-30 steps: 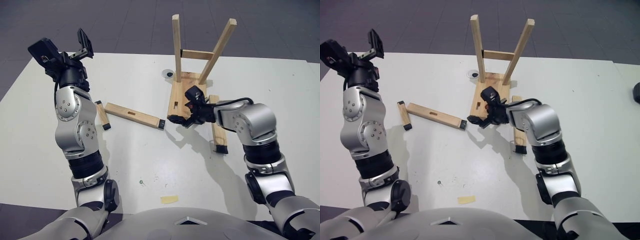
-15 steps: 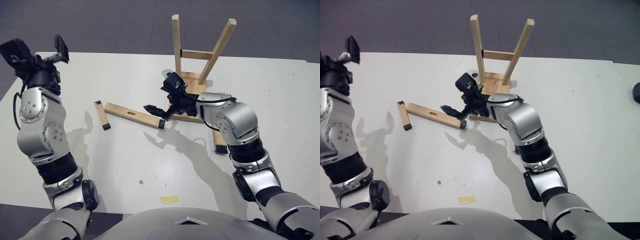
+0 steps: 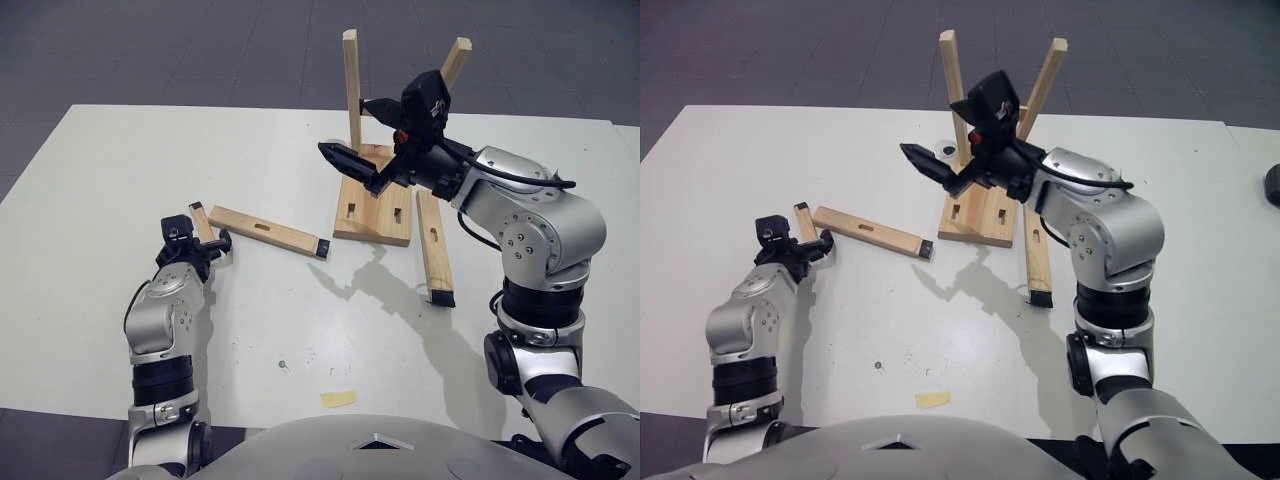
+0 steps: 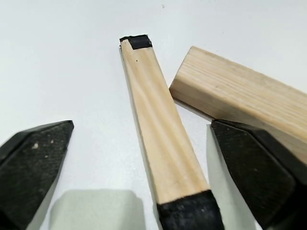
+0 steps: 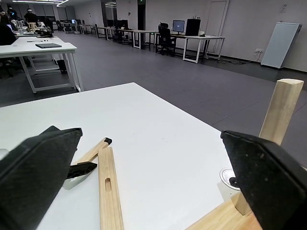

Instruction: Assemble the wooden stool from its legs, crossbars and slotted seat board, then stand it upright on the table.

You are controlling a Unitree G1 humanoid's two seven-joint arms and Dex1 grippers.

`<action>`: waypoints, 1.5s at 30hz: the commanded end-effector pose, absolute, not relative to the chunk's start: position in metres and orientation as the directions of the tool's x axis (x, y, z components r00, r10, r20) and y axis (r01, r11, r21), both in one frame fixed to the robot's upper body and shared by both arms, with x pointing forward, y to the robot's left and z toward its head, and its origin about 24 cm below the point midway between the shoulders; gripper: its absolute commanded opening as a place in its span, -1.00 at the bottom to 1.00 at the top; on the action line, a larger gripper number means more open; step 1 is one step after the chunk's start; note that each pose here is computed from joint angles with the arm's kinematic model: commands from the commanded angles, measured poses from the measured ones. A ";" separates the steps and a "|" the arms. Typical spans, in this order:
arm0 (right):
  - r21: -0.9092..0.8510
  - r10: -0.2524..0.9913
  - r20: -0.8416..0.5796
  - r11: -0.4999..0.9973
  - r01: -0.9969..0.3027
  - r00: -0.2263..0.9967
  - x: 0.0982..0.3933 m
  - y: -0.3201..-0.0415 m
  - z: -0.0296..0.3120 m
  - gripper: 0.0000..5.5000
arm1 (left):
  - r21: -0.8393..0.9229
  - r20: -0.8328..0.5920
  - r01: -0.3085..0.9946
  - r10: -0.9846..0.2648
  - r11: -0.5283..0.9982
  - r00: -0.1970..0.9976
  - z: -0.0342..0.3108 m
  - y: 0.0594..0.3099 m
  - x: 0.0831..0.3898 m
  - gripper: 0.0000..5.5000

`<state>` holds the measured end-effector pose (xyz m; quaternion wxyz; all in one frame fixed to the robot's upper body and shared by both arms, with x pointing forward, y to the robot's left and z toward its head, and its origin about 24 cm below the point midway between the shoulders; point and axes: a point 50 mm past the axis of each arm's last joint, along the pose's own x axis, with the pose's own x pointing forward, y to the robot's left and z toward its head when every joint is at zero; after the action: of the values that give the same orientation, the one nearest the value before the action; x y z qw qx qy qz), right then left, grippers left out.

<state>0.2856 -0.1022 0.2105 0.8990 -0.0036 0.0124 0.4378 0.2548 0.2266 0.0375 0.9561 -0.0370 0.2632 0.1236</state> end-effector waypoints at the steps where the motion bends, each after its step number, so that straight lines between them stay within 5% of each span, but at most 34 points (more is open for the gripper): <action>1: 0.023 0.796 0.018 0.605 -0.796 0.605 0.284 -0.101 0.220 0.96 | 0.015 -0.692 -0.301 0.227 0.953 0.686 0.000 0.236 0.232 0.71; 20: 0.082 0.763 0.049 0.640 -0.764 0.645 0.292 -0.104 0.224 0.96 | 0.061 -0.629 -0.296 0.267 0.953 0.730 0.011 0.249 0.230 -0.45; 25: 0.192 0.707 0.070 0.683 -0.705 0.704 0.302 -0.123 0.225 0.96 | 0.069 -0.371 -0.391 0.388 0.918 0.844 0.052 0.278 0.241 -0.53; 28: 0.300 0.692 0.072 0.672 -0.677 0.719 0.308 -0.128 0.223 0.96 | 0.054 -0.059 -0.382 0.385 0.922 0.921 0.103 0.284 0.248 -0.53; 30: 0.404 0.682 0.050 0.654 -0.639 0.730 0.313 -0.134 0.220 0.96 | 0.067 0.156 -0.282 0.269 0.957 0.950 0.140 0.268 0.252 -0.53; 32: 0.539 0.710 0.072 0.563 -0.626 0.700 0.317 -0.136 0.222 0.96 | 0.093 0.316 -0.079 0.046 0.993 0.948 0.172 0.226 0.255 -0.53; 36: 0.596 0.778 0.156 0.418 -0.686 0.609 0.309 -0.127 0.240 0.96 | 0.190 0.380 0.207 -0.266 0.960 0.886 0.184 0.154 0.252 -0.53; 45: 0.620 0.816 0.150 0.363 -0.696 0.559 0.304 -0.100 0.240 0.96 | 0.300 0.373 0.327 -0.425 0.896 0.825 0.175 0.103 0.253 -0.53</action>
<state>0.3039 -0.1088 0.2399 0.8235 0.3263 0.0871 0.4558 0.2523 0.1081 0.1712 0.9540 0.1055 -0.2054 -0.1914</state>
